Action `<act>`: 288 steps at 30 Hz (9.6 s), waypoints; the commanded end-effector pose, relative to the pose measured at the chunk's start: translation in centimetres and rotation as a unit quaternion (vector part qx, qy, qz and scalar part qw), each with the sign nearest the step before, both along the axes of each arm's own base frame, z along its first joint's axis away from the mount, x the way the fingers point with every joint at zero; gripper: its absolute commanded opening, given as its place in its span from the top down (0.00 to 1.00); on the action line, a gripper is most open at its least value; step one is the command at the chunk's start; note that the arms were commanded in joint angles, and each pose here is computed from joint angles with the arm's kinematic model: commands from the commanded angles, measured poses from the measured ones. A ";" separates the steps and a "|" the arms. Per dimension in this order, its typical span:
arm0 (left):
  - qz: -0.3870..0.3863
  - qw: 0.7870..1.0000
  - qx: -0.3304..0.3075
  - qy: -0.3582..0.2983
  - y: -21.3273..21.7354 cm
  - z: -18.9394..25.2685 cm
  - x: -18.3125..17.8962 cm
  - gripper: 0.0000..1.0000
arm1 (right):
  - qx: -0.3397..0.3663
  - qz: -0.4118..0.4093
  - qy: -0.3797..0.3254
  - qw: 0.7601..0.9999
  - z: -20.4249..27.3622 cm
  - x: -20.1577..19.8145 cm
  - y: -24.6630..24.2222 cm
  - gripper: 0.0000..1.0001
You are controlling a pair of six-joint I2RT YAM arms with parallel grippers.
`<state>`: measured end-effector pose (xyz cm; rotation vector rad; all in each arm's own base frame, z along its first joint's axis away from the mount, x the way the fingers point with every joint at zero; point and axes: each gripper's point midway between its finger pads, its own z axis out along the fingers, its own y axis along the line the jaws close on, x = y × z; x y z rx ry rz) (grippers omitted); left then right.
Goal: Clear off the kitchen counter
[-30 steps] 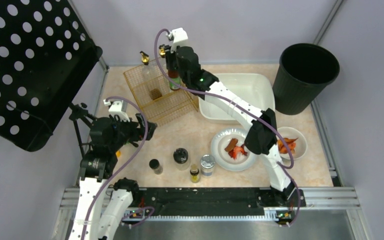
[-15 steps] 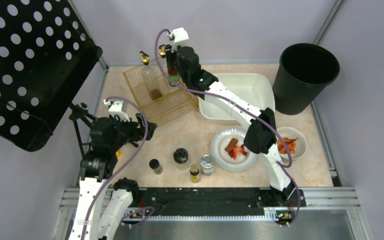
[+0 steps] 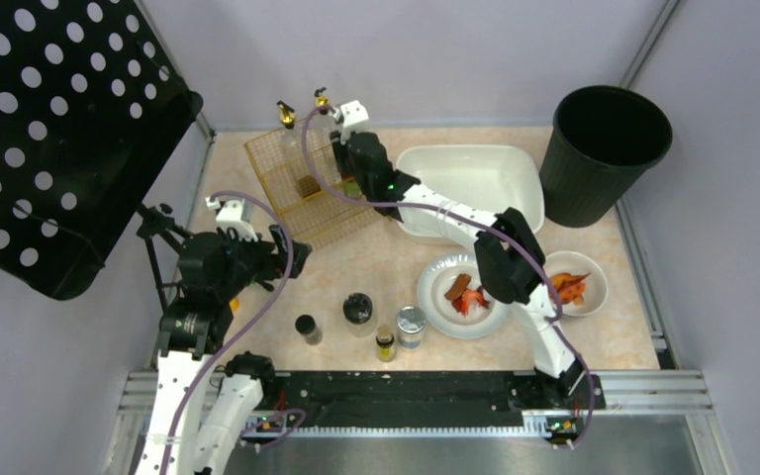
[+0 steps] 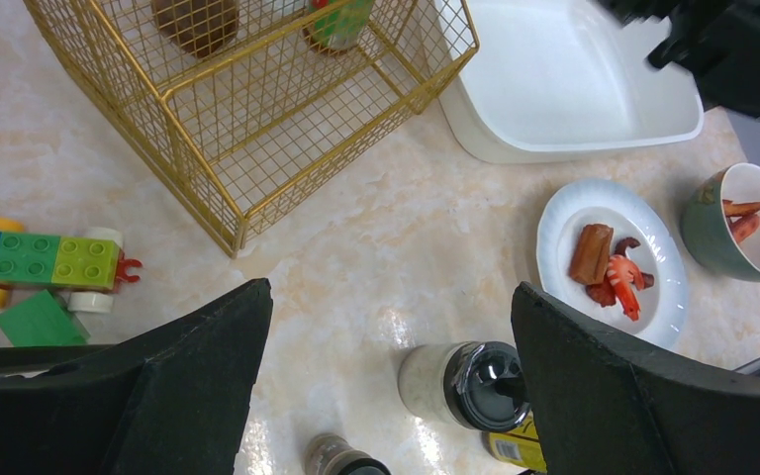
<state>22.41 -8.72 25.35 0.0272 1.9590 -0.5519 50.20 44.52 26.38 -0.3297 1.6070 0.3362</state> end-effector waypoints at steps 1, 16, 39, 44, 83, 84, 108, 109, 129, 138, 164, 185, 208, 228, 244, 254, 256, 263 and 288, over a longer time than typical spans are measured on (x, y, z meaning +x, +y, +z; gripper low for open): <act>-0.008 1.000 0.000 -0.016 -0.3 0.5 0.4 0.05 | 0.077 -0.017 -0.077 0.994 6.7 -0.1 -1.7 1.00; -0.008 1.000 0.000 -0.013 -0.3 0.3 0.5 0.05 | 0.061 -0.017 -0.049 0.997 3.4 -0.2 -1.8 0.72; -0.017 1.000 -0.015 -0.007 -0.9 0.9 1.0 0.05 | 0.091 0.018 -0.089 0.992 15.3 -8.0 -5.9 0.08; -0.096 0.994 -0.056 -0.004 -3.6 1.8 -0.4 0.04 | 0.081 0.018 -0.029 0.996 14.5 -12.7 -9.7 0.08; -0.075 0.976 0.122 0.164 -11.8 -7.2 -4.4 0.32 | 0.003 0.053 0.229 0.972 -7.5 -28.5 -21.4 0.11; -0.077 0.975 0.126 0.166 -11.9 -7.3 -4.6 0.32 | 0.004 0.053 0.229 0.972 -7.5 -28.5 -21.4 0.11; -0.096 0.958 0.191 0.192 -13.2 -9.2 -6.5 0.45 | 0.012 0.054 0.238 0.970 -8.4 -28.7 -21.3 0.11; -0.095 0.958 0.193 0.192 -13.1 -9.2 -6.6 0.46 | 0.012 0.054 0.238 0.970 -8.5 -28.7 -21.3 0.11; -0.091 0.954 0.215 0.188 -13.3 -9.5 -6.1 0.77 | 0.019 0.054 0.241 0.969 -8.9 -29.0 -21.6 0.12; -0.089 0.954 0.223 0.179 -13.2 -9.3 -5.8 1.00 | 0.022 0.053 0.243 0.968 -9.1 -29.2 -21.7 0.12; 0.037 0.974 0.221 0.011 -7.8 9.4 7.8 1.00 | 0.021 0.070 0.242 0.968 -8.4 -29.1 -20.8 0.12; 0.156 0.970 0.185 0.003 0.3 12.2 19.4 1.00 | 0.034 0.117 0.237 0.964 -7.3 -29.8 -19.3 0.13; 0.200 0.961 0.174 0.081 5.0 3.5 20.9 1.00 | 0.042 0.127 0.233 0.963 -7.1 -30.3 -19.4 0.13; 0.183 0.958 0.166 0.143 4.5 -2.5 18.6 0.68 | 0.045 0.122 0.223 0.966 -5.7 -30.2 -19.8 0.13; 0.140 0.973 0.138 0.125 2.7 1.1 17.9 0.32 | 0.047 0.119 0.221 0.967 -5.5 -30.3 -20.2 0.13; -0.011 0.986 0.112 0.121 -5.0 1.8 10.6 0.31 | 0.028 0.111 0.221 0.969 -4.8 -30.6 -21.2 0.11; -0.039 0.984 0.130 0.118 -7.0 1.3 8.5 0.29 | 0.024 0.109 0.223 0.968 -4.7 -30.7 -21.4 0.11; -0.182 0.971 0.109 0.109 -14.7 -0.7 1.1 0.15 | -0.009 0.043 0.233 0.971 -5.8 -30.1 -24.2 0.09; -0.333 0.904 0.230 0.140 -23.5 -6.5 -8.3 0.01 | 0.026 -0.064 0.286 0.956 -9.6 -28.2 -27.3 0.07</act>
